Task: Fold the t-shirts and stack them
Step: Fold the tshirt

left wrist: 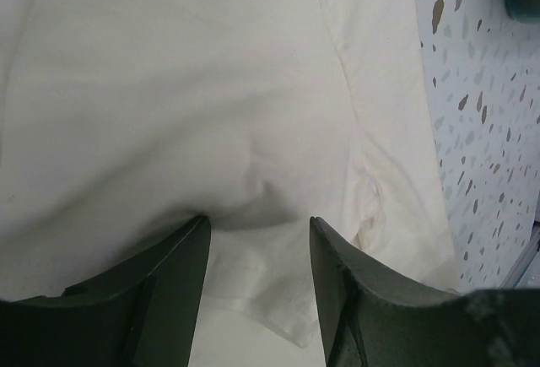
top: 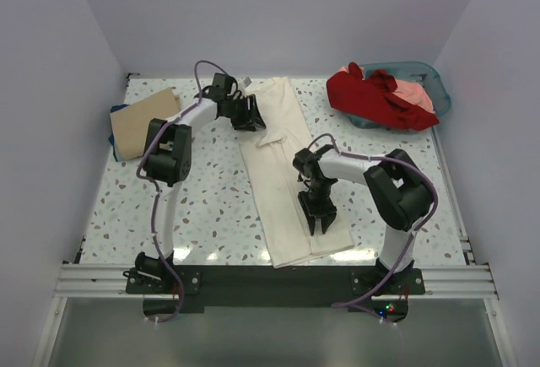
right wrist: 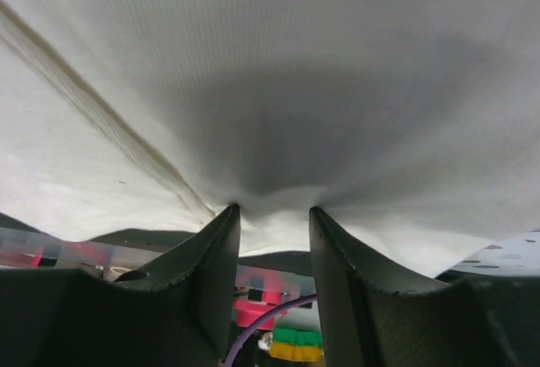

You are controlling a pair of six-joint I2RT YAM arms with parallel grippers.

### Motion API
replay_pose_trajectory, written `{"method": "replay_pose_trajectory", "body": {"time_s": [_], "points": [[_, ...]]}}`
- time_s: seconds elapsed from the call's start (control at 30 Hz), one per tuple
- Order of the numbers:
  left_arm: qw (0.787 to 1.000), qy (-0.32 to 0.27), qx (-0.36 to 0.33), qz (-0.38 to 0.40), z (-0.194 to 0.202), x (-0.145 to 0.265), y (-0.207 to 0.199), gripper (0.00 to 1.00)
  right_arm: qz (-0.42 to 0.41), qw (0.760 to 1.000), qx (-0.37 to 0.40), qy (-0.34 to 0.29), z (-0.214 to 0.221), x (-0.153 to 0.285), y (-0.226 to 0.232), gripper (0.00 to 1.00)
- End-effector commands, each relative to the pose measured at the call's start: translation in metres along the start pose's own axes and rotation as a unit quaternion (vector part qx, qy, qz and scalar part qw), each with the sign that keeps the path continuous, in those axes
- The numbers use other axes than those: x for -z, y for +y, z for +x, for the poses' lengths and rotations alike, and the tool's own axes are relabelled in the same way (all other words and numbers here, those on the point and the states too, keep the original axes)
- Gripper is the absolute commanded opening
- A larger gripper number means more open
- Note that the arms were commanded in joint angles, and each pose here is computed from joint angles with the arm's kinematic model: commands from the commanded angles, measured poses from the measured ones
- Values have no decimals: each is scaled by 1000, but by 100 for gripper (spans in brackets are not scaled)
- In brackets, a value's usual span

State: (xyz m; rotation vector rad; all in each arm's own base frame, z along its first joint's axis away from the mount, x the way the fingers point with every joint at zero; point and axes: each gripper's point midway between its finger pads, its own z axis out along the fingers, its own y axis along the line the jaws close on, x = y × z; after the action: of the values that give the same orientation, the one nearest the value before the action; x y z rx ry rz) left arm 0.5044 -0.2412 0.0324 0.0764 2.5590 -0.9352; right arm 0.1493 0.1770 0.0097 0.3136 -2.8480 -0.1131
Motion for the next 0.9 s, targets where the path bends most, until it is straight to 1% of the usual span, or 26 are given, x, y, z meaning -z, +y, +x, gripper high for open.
{"method": "replay_pose_trajectory", "body": {"time_s": [0.0, 0.13, 0.2, 0.4, 0.53, 0.6, 0.63, 0.7, 0.73, 0.77, 0.83, 0.87], "points": [[998, 22, -4, -58, 20, -34, 53, 57, -33, 999, 18, -15, -19, -21, 25, 42], [998, 9, -22, -54, 7, -44, 56, 57, -57, 998, 25, -10, -24, -26, 48, 42], [998, 9, -25, -50, 8, -50, 58, 57, -58, 998, 34, -7, -26, -30, 58, 42], [999, -15, -46, 1, -10, -67, 47, 57, -71, 996, 44, -8, -37, -37, 85, 43], [997, -40, -56, 39, -25, -69, 32, 57, -78, 995, 63, -15, -44, -31, 107, 44], [995, -54, -60, 50, -36, -63, 21, 57, -70, 995, 70, -11, -42, -25, 109, 46], [994, -63, -65, 61, -42, -59, 13, 57, -73, 994, 76, -21, -45, -16, 114, 49], [991, -81, -70, 79, -56, -45, -5, 58, -65, 994, 80, -24, -41, -5, 111, 53], [989, -90, -75, 93, -63, -39, -15, 58, -68, 993, 84, -38, -40, 7, 113, 58], [987, -98, -78, 102, -69, -32, -24, 58, -61, 993, 85, -44, -38, 13, 109, 59], [980, -124, -89, 125, -87, -8, -51, 58, -46, 995, 82, -37, -24, 19, 98, 62], [976, -141, -100, 135, -97, 9, -68, 58, -45, 994, 85, -50, -19, 29, 94, 63]]}}
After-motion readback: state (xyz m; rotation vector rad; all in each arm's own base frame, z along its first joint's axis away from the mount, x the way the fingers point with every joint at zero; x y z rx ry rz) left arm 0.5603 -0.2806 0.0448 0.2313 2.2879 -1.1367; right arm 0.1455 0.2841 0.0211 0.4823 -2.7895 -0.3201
